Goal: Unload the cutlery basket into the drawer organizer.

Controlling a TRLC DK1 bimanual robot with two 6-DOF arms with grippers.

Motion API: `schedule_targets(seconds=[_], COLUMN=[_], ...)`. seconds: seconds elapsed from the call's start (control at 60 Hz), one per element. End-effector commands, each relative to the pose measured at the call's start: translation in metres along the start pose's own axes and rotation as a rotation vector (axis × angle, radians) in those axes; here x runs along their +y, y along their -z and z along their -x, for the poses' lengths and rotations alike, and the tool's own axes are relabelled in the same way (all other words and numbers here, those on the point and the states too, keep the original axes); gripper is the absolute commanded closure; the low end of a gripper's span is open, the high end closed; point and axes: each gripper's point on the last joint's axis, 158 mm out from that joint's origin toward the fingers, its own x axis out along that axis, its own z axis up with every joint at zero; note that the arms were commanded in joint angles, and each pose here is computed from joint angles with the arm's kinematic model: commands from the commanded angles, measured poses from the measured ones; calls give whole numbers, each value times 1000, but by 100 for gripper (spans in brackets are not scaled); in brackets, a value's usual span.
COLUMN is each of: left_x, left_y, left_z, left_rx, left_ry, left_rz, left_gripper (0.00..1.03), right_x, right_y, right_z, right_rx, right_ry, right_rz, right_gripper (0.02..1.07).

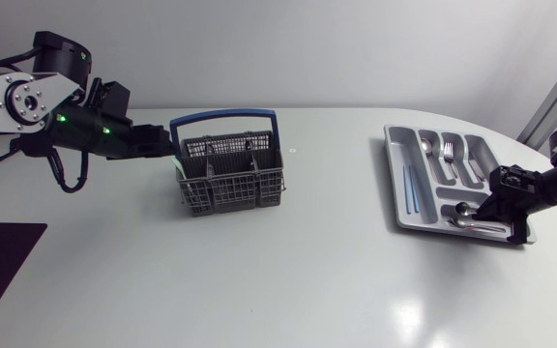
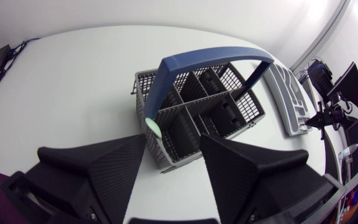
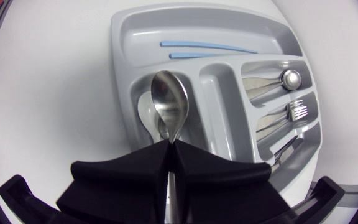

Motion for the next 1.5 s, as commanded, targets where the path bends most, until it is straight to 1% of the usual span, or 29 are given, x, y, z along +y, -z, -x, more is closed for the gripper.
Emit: schedule_targets(seconds=[0.0,0.05,0.083,0.133,0.183,0.233,0.3,0.383,0.55,0.65,0.7,0.767,0.817,0.85,0.867,0.967,1.117,1.167,1.25,1.283,1.483], left_x=[4,3,2,2,1,1,0,1,1,3,4,8,11,11,13,15,15,16,16,18,23], left_y=[21,26,29,33,37,39,43,45,44,38,35,29,23,20,17,13,18,20,21,22,24], left_z=[-13,-16,-17,-19,-21,-22,-24,-26,-31,-34,-37,-41,-42,-42,-43,-46,-54,-55,-57,-58,-61], left_rx=[57,68,75,86,96,101,110,111,109,83,68,41,9,-3,-20,-45,-29,-25,-19,-17,-12], left_ry=[-5,-3,-3,-4,-3,-8,-8,-12,-27,-53,-61,-85,-103,-105,-114,-144,-171,-177,-180,-187,-211], left_rz=[41,45,47,50,53,55,61,68,67,64,71,82,89,90,92,92,87,87,90,92,96], left_gripper=[41,41,41,41,41,41,41,42,43,45,48,49,54,55,57,61,62,66,66,68,70], right_x=[3,5,6,5,5,6,5,1,-4,2,5,12,19,23,25,37,50,52,57,59,70], right_y=[14,18,21,24,27,28,28,29,21,6,-2,-16,-25,-31,-33,-48,-61,-64,-69,-70,-78], right_z=[-14,-18,-21,-23,-25,-25,-23,-15,8,20,26,35,38,40,41,45,48,49,50,50,49], right_rx=[28,41,51,65,79,89,91,92,77,36,15,-16,-35,-47,-51,-80,-101,-113,-120,-121,-133], right_ry=[-11,-8,-2,17,35,41,48,70,116,140,152,169,173,175,175,178,183,185,183,181,174], right_rz=[41,56,67,75,83,84,76,60,-19,-44,-55,-61,-59,-60,-60,-57,-45,-48,-43,-41,-31], right_gripper=[101,101,98,85,69,57,46,38,27,25,21,21,21,21,21,21,21,21,21,21,21])
